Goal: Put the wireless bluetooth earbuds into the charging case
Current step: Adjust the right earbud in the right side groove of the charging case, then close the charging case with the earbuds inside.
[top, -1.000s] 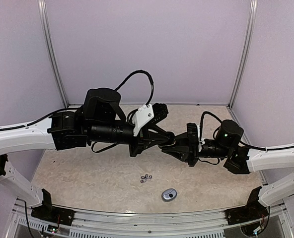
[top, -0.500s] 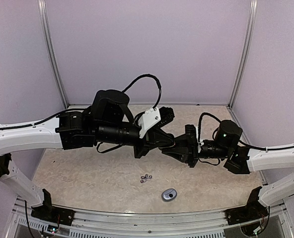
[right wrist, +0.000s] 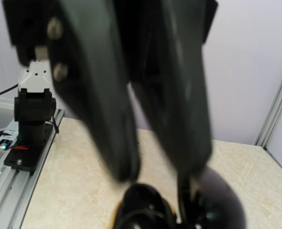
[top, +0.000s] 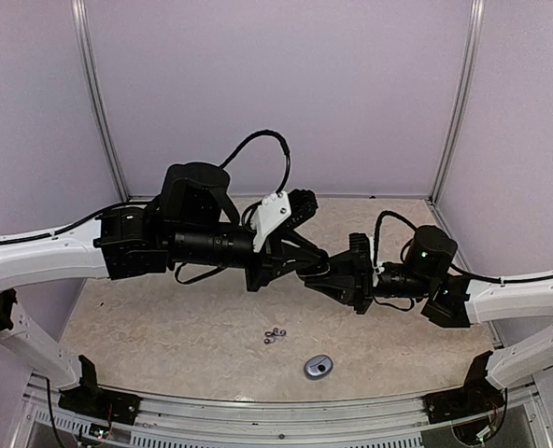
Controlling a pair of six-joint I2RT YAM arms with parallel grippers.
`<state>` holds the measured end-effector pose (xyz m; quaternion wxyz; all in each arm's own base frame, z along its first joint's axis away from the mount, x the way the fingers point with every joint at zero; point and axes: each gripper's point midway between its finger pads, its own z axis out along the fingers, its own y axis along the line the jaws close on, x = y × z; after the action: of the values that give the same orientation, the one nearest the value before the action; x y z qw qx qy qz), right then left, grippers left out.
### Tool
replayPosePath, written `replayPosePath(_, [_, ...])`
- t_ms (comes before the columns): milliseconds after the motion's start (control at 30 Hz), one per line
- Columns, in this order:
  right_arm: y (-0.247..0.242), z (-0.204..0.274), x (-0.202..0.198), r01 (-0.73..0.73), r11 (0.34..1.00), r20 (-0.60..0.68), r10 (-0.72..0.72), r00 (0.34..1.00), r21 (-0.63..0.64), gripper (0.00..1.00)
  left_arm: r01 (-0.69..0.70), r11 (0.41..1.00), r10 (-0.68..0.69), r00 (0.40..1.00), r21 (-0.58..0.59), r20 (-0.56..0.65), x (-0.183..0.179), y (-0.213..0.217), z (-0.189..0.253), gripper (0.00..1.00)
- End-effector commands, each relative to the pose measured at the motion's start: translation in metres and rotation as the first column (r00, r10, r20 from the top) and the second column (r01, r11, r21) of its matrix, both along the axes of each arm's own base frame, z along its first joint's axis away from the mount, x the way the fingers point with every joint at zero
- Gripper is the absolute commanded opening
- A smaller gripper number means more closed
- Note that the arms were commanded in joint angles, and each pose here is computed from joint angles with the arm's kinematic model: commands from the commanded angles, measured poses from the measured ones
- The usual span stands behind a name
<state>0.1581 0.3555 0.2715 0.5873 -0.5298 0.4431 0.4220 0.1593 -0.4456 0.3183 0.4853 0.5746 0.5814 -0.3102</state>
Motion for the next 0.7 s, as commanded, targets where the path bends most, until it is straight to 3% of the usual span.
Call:
replayPosePath(0, [-0.003, 0.022, -0.004, -0.001, 0.998, 0.049, -0.002, 0.999, 0.061, 0.0, 0.01, 0.983, -0.002, 0.999, -0.185, 0.043, -0.006, 0.02, 0.058, 0.18])
replayPosePath(133, [-0.003, 0.024, -0.006, -0.015, 0.998, 0.052, 0.012, 0.999, 0.063, 0.0, -0.03, 0.976, 0.035, 0.999, -0.215, 0.019, 0.005, 0.036, 0.065, 0.22])
replayPosePath(267, [-0.003, 0.026, -0.012, -0.045, 0.997, 0.052, 0.042, 0.998, 0.068, 0.0, -0.05, 0.971, 0.036, 0.997, -0.234, -0.063, 0.021, 0.052, 0.058, 0.39])
replayPosePath(433, [-0.003, 0.03, -0.015, -0.062, 0.996, 0.05, 0.059, 0.997, 0.066, 0.0, 0.0, 0.975, -0.013, 0.998, -0.223, -0.06, 0.014, 0.056, 0.045, 0.57])
replayPosePath(667, [-0.002, 0.036, -0.018, -0.087, 0.994, 0.039, 0.085, 0.996, 0.069, 0.0, 0.116, 0.972, -0.134, 0.988, -0.205, -0.076, -0.007, 0.048, 0.027, 0.65])
